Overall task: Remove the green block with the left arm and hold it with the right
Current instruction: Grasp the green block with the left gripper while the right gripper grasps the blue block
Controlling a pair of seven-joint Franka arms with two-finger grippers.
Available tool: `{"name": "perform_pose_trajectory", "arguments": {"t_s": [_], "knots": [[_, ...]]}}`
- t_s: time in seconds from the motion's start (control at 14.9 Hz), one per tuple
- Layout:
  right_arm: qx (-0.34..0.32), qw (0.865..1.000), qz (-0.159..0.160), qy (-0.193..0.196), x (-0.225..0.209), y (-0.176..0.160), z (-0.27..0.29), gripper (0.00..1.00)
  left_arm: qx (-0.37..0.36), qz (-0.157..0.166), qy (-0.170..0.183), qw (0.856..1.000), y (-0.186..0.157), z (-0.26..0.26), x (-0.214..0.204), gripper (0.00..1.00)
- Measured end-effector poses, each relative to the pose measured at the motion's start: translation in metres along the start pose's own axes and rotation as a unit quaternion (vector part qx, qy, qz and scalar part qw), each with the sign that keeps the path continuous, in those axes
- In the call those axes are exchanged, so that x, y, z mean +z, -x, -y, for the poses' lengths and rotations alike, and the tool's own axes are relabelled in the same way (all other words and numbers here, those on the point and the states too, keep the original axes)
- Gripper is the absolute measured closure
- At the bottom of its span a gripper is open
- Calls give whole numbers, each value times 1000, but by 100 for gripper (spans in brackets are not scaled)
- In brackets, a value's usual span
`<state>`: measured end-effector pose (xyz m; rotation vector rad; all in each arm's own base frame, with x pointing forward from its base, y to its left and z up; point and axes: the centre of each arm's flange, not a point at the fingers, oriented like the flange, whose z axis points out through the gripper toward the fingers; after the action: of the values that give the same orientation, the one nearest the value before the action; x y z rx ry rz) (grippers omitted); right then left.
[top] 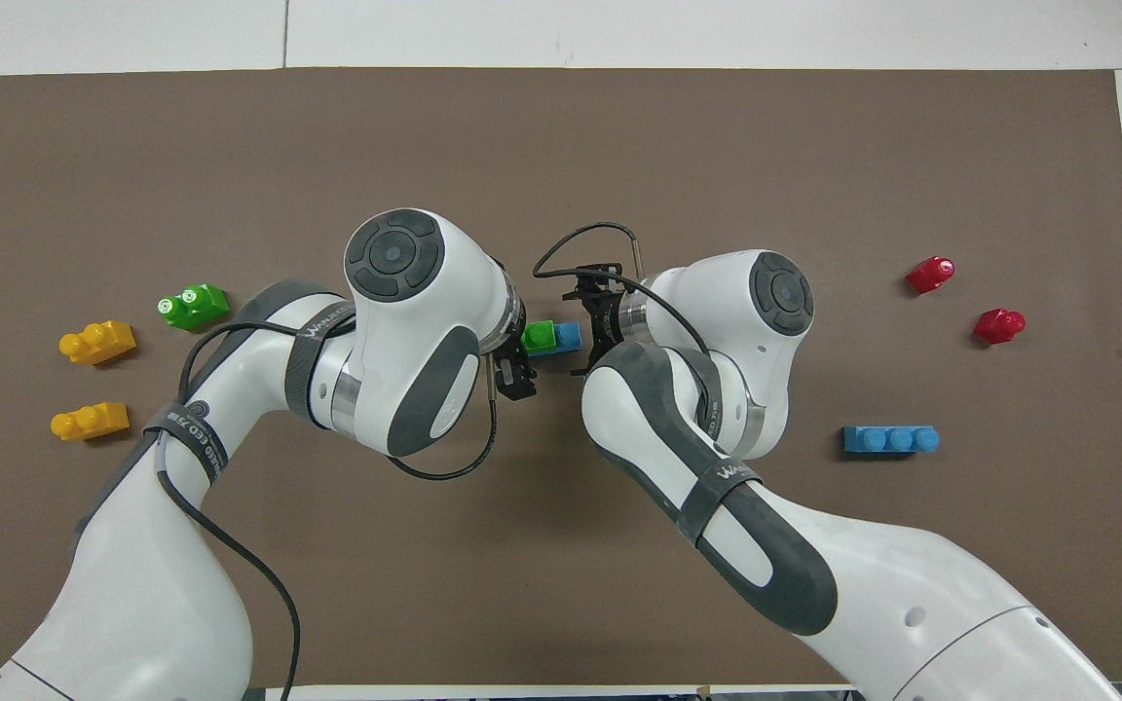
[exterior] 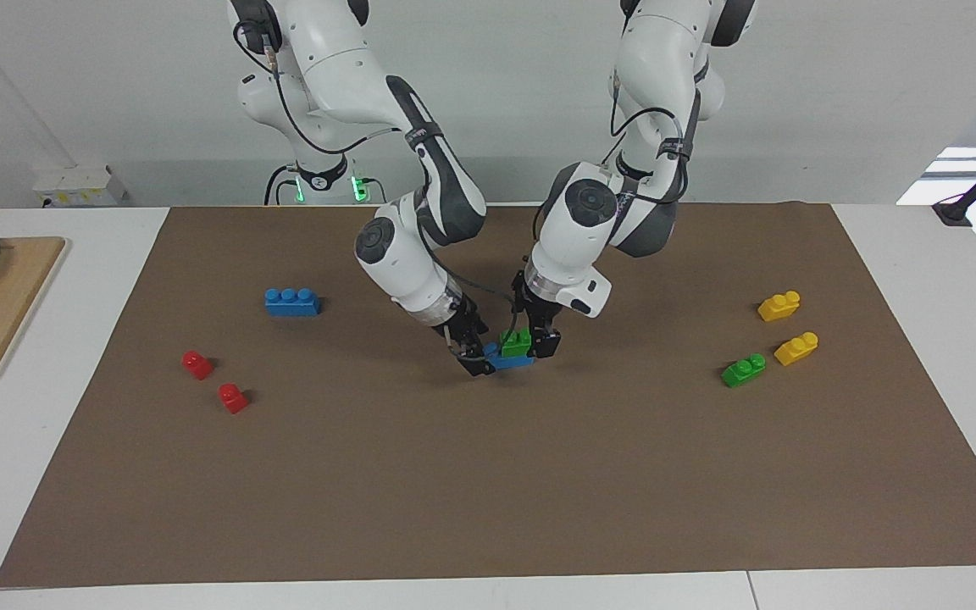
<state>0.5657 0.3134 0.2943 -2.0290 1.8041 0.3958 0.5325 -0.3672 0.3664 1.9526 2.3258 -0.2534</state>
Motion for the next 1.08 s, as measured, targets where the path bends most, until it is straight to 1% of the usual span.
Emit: {"name": "perform_pose_trajectory", "arguments": {"t_s": [0.47,0.61,0.67,0.74,0.81,1.01,1.08], "knots": [[-2,1000,-5,-5,11,1,-3,0,7,-7,3,1000,-1,8,15,0],[10,1000,1,-10,12,-1,-3,4,10,-9,3,1000,1,11,18,0],[15,1000,1,-17,12,-3,-3,9,11,-9,3,1000,1,12,18,0],[18,1000,-1,-21,13,-5,-4,9,11,-10,3,1000,1,12,18,0],[18,1000,-2,-21,14,-6,-4,16,11,-10,3,1000,1,12,18,0],[17,1000,-2,-21,15,-4,-6,49,11,-10,3,1000,0,12,18,0],[14,1000,-1,-20,16,-1,-7,62,11,-10,3,1000,0,12,18,0]]}}
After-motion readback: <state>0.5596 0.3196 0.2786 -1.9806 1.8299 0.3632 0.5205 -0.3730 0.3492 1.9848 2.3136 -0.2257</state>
